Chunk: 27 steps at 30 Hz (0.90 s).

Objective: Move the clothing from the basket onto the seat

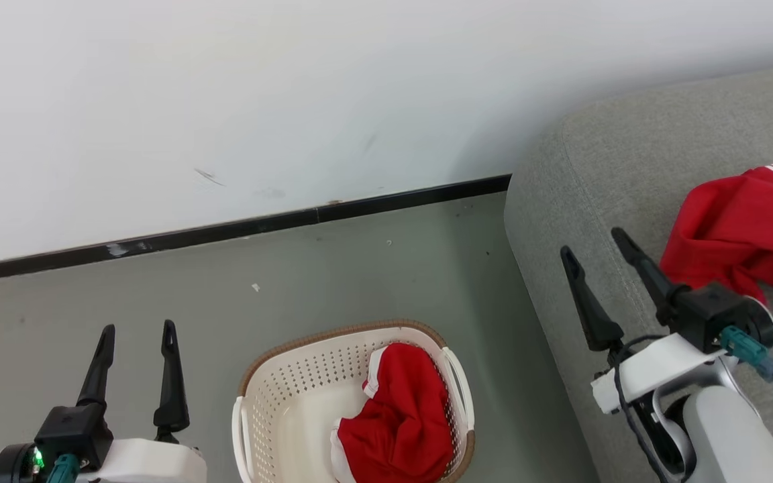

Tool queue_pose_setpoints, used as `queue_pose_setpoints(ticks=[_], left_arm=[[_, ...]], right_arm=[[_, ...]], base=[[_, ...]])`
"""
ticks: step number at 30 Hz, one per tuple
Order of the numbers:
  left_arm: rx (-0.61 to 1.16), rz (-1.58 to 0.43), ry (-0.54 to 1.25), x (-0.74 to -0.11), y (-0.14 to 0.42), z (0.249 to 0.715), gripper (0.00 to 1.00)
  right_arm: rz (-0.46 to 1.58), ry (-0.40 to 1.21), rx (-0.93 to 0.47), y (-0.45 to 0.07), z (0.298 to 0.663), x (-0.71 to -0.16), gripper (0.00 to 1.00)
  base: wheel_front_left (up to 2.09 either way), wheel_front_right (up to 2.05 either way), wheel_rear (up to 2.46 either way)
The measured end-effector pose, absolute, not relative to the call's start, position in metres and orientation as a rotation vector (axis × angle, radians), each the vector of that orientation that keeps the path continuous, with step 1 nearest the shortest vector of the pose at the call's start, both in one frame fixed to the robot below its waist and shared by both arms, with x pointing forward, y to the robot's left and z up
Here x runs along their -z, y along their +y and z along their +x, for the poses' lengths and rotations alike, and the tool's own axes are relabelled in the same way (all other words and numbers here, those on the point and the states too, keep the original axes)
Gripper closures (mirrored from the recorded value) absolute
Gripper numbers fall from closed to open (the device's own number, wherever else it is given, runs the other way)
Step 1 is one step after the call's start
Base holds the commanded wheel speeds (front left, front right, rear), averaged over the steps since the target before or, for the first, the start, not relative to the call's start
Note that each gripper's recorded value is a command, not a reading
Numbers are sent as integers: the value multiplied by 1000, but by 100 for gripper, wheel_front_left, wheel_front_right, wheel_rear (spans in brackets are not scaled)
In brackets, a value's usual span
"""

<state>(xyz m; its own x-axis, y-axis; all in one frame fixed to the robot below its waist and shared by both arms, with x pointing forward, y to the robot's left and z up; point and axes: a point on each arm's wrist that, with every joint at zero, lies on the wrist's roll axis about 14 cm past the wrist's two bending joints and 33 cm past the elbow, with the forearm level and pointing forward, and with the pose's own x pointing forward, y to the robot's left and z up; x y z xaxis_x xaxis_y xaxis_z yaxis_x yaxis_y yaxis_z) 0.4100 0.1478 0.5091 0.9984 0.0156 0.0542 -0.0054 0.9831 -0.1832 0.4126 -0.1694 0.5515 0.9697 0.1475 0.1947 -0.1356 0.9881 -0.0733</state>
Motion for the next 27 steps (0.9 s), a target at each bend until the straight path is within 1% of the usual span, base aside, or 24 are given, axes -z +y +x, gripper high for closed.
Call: queue_pose_setpoints(ticks=[14,27], left_arm=[[-49,-172,-49,-509,164,373,0],[-67,-164,-69,-515,173,354,0]], right_arm=[[-37,-168,-150,-157,374,-537,0],[-11,-159,-152,-151,349,-532,0]], base=[[0,0,0],[0,0,0]])
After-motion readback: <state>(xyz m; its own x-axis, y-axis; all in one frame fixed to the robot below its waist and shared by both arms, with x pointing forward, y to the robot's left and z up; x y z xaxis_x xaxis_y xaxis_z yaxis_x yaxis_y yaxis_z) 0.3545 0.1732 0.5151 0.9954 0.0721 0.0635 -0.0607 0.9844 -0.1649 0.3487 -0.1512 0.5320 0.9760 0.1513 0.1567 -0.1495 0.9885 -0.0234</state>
